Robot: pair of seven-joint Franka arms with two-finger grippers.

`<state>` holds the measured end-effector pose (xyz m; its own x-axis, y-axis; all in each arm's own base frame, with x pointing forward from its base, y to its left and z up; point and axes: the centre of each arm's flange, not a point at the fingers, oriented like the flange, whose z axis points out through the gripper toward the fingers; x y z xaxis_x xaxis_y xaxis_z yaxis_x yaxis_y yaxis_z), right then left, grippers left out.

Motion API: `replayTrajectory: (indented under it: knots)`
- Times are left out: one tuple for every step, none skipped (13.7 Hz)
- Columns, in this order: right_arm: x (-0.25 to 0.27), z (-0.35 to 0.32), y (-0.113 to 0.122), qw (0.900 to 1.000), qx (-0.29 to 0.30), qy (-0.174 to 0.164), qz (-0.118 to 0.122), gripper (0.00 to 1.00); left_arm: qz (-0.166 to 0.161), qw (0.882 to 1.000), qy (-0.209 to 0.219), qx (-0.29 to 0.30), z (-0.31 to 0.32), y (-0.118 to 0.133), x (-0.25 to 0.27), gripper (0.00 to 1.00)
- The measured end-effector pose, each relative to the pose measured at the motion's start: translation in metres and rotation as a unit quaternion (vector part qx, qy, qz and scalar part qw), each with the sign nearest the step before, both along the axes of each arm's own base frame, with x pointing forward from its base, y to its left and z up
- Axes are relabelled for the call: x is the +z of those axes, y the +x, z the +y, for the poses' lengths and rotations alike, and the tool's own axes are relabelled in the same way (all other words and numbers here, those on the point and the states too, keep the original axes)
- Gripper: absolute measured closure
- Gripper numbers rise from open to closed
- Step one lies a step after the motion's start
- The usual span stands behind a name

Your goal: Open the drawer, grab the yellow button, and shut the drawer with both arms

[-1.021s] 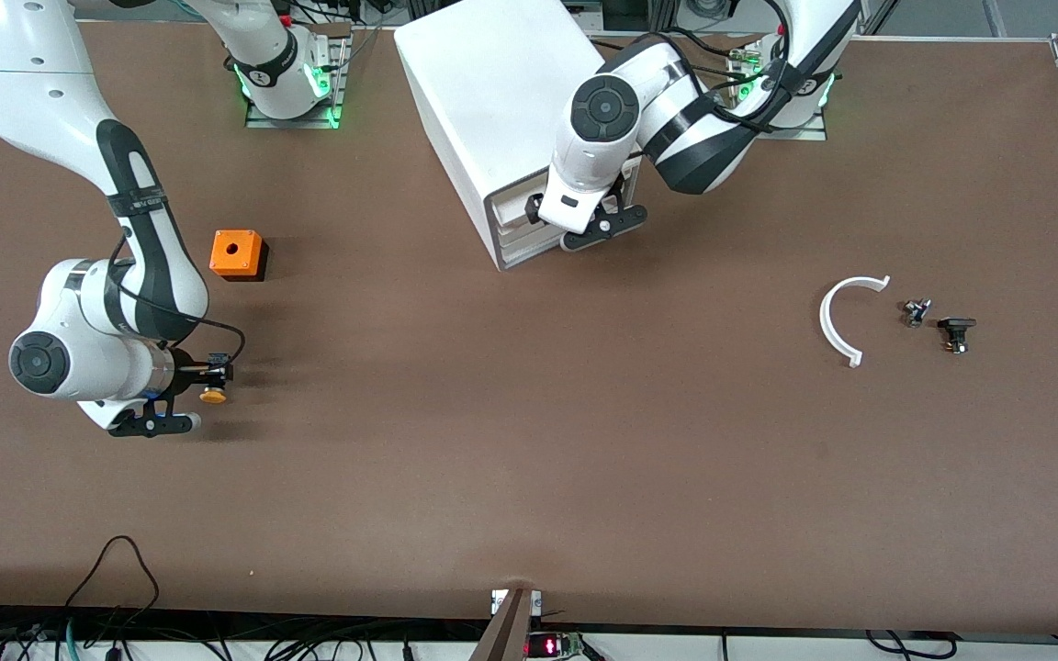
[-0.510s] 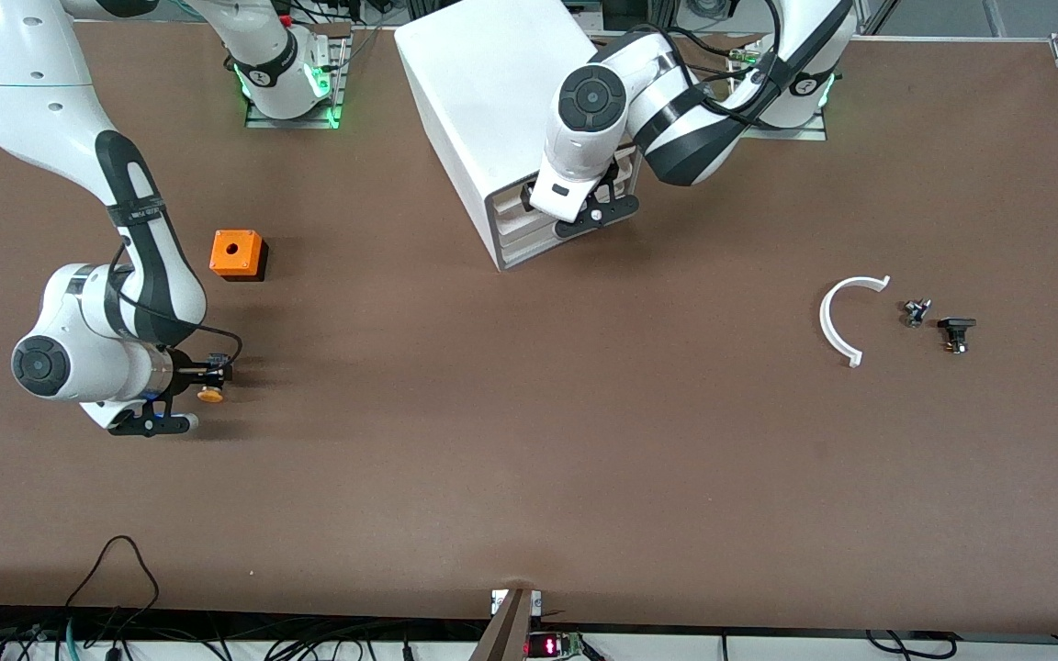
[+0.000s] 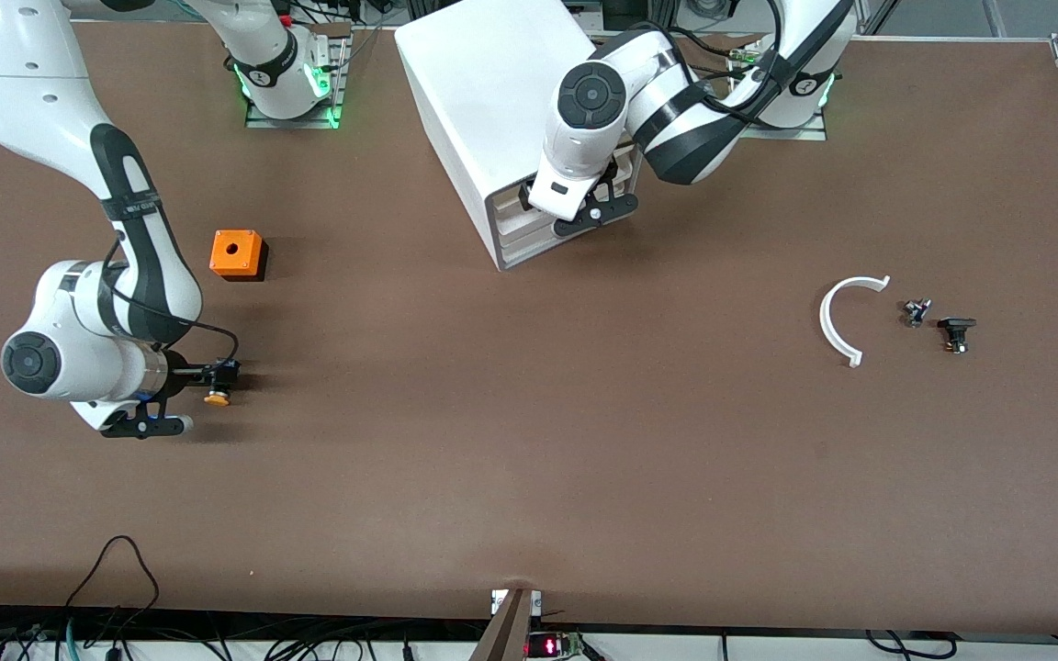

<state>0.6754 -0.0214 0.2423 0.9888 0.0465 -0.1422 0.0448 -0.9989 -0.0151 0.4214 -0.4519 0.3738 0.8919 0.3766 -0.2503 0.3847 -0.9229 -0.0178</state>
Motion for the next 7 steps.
replayTrajectory:
  knots:
    - [0.021, 0.006, 0.001, 1.000, 0.004, 0.002, -0.007, 0.00, -0.007, 1.000, -0.008, -0.001, 0.008, 0.014, 0.008, 0.00]
    - [0.045, 0.013, 0.001, 1.000, 0.009, 0.004, -0.013, 0.00, -0.014, 1.000, -0.011, -0.002, 0.022, 0.030, 0.016, 0.00]
    - [0.070, 0.020, -0.001, 1.000, 0.015, 0.006, -0.017, 0.00, -0.024, 1.000, -0.004, -0.009, 0.039, 0.046, 0.023, 0.00]
    - [0.096, 0.026, -0.005, 1.000, 0.019, 0.006, -0.020, 0.00, -0.035, 0.999, 0.013, -0.024, 0.055, 0.061, 0.034, 0.00]
    - [0.119, 0.029, -0.010, 1.000, 0.022, 0.005, -0.021, 0.00, -0.045, 0.997, 0.035, -0.044, 0.068, 0.072, 0.046, 0.00]
    - [0.142, 0.031, -0.017, 1.000, 0.023, 0.004, -0.019, 0.00, -0.053, 0.995, 0.057, -0.064, 0.079, 0.080, 0.059, 0.00]
    - [0.163, 0.032, -0.024, 1.000, 0.020, 0.003, -0.014, 0.00, -0.059, 0.992, 0.073, -0.078, 0.086, 0.085, 0.071, 0.00]
